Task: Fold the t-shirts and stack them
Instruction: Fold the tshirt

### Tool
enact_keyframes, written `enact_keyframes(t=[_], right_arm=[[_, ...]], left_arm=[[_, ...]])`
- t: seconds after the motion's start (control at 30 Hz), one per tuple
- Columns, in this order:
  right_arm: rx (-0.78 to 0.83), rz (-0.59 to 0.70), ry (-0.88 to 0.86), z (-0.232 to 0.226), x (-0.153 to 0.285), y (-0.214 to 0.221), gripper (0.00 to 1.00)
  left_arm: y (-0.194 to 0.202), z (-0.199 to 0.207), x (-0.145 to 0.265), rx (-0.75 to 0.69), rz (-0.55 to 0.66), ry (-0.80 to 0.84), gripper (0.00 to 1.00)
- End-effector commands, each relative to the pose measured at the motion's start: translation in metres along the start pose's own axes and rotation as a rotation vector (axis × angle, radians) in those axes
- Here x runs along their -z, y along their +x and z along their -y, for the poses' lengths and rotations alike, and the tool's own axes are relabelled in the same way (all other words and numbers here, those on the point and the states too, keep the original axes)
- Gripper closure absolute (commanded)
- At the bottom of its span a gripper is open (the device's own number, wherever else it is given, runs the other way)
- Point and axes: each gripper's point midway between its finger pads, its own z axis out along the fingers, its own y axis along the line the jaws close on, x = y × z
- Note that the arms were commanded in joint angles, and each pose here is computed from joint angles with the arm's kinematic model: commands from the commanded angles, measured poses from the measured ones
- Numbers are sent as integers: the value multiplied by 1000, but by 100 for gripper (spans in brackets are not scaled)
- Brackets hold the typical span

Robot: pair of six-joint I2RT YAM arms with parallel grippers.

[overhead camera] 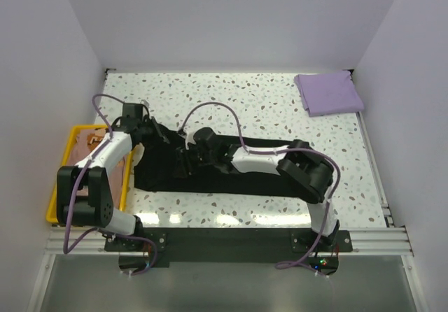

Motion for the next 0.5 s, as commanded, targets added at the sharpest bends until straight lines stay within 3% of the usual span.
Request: enact_keyframes(t=[0.0, 0.03, 0.1, 0.17, 0.27, 0.37, 0.47], right_arm=[[47, 158, 250, 28, 64, -59, 57], [-6, 119, 325, 49, 78, -47, 57], [-101, 181, 433, 90, 121, -65, 57], [-233, 185, 553, 139, 161, -52, 57], [-320, 186, 696, 176, 209, -37, 57], [-339, 181, 802, 193, 238, -22, 57], [-342, 177, 780, 188, 241, -14, 57]], left_arm=[[14, 10, 1, 41, 17, 32, 78], [17, 9, 0, 47, 19, 22, 81], [27, 6, 0, 75, 31, 3, 83], [33, 1, -1, 101, 38, -19, 87], [43, -14, -3, 165, 41, -75, 89], [48, -20, -6, 181, 41, -95, 93], [49, -10, -3, 155, 41, -51, 91]])
